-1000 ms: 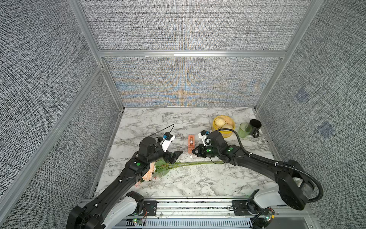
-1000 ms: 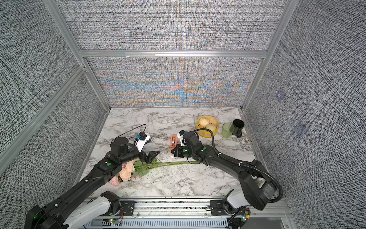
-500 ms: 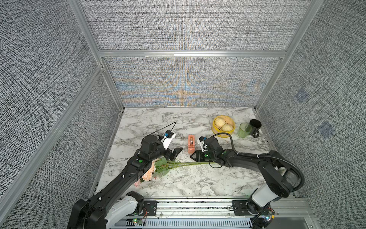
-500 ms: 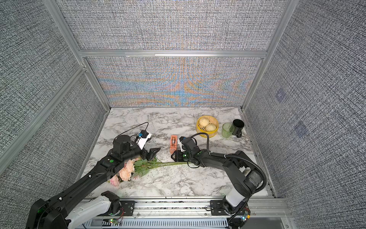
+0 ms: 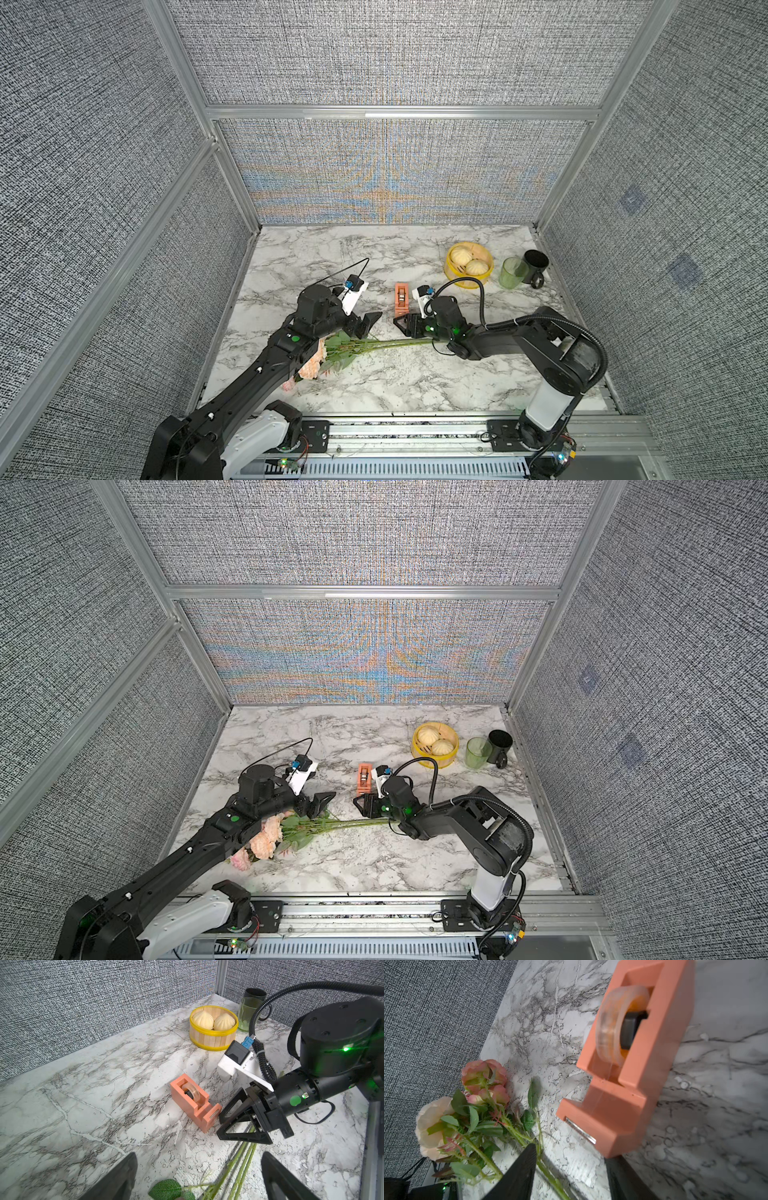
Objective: Wrap bouquets with tape
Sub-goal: Pull the tape from the tape cutter.
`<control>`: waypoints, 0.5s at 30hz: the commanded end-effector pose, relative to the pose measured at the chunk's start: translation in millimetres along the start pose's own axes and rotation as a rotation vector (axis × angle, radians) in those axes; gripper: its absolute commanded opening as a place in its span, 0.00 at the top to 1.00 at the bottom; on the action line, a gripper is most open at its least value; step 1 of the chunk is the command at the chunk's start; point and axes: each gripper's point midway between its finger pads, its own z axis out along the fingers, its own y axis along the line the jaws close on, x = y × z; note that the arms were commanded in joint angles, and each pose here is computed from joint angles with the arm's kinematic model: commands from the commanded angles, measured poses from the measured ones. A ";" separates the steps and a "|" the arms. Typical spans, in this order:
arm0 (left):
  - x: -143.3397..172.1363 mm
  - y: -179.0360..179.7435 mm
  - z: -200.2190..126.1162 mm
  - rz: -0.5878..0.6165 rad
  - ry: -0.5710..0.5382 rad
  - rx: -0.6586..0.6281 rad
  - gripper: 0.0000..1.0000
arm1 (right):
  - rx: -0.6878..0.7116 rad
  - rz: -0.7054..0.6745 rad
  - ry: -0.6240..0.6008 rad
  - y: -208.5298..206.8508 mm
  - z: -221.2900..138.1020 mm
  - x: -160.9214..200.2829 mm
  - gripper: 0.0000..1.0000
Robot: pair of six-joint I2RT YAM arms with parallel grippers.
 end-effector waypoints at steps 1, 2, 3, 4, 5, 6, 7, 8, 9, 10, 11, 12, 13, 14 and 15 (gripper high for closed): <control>-3.3 1.0 -0.5 0.013 -0.008 -0.006 0.08 | 0.007 -0.008 -0.049 0.0 1.9 -9.0 0.43; -3.0 1.0 -0.6 0.013 -0.009 -0.006 0.08 | 0.002 -0.007 -0.043 1.3 4.1 -8.6 0.43; -3.3 1.1 -0.5 0.014 -0.010 -0.007 0.08 | -0.005 -0.010 -0.037 2.8 6.1 -7.6 0.43; -3.4 1.2 -0.5 0.013 -0.010 -0.007 0.08 | -0.012 -0.010 -0.039 4.8 7.3 -7.8 0.44; -3.7 0.9 -0.7 0.013 -0.011 -0.006 0.08 | -0.018 -0.011 -0.040 6.2 8.2 -7.2 0.44; -3.4 0.9 -0.4 0.014 -0.010 -0.005 0.08 | -0.018 -0.011 -0.041 6.3 9.3 -7.1 0.45; -3.1 1.1 -0.2 0.014 -0.009 -0.006 0.08 | -0.012 -0.008 -0.041 5.0 10.6 -6.6 0.45; -2.4 1.4 0.3 0.013 -0.007 -0.007 0.08 | -0.010 -0.007 -0.040 4.5 12.2 -6.7 0.45; -2.9 1.4 0.5 0.014 -0.007 -0.006 0.08 | -0.014 -0.007 -0.040 4.7 13.1 -6.5 0.46; -2.3 1.3 1.1 0.014 -0.003 -0.004 0.08 | -0.016 -0.006 -0.039 4.1 14.2 -5.7 0.47; -2.5 1.3 1.2 0.012 -0.001 -0.002 0.08 | -0.017 -0.003 -0.039 4.3 15.5 -5.5 0.48; -2.0 0.7 1.3 0.012 0.001 0.000 0.08 | -0.018 -0.001 -0.037 3.9 16.3 -5.4 0.49; -1.5 0.6 1.7 0.012 0.004 0.002 0.08 | -0.019 0.001 -0.035 3.8 16.9 -5.1 0.50; -0.4 0.0 1.7 0.011 0.009 0.005 0.08 | -0.019 0.001 -0.035 3.9 16.9 -5.1 0.52; 0.0 -0.4 1.8 0.010 0.010 0.008 0.08 | -0.021 0.002 -0.038 4.5 16.4 -5.6 0.54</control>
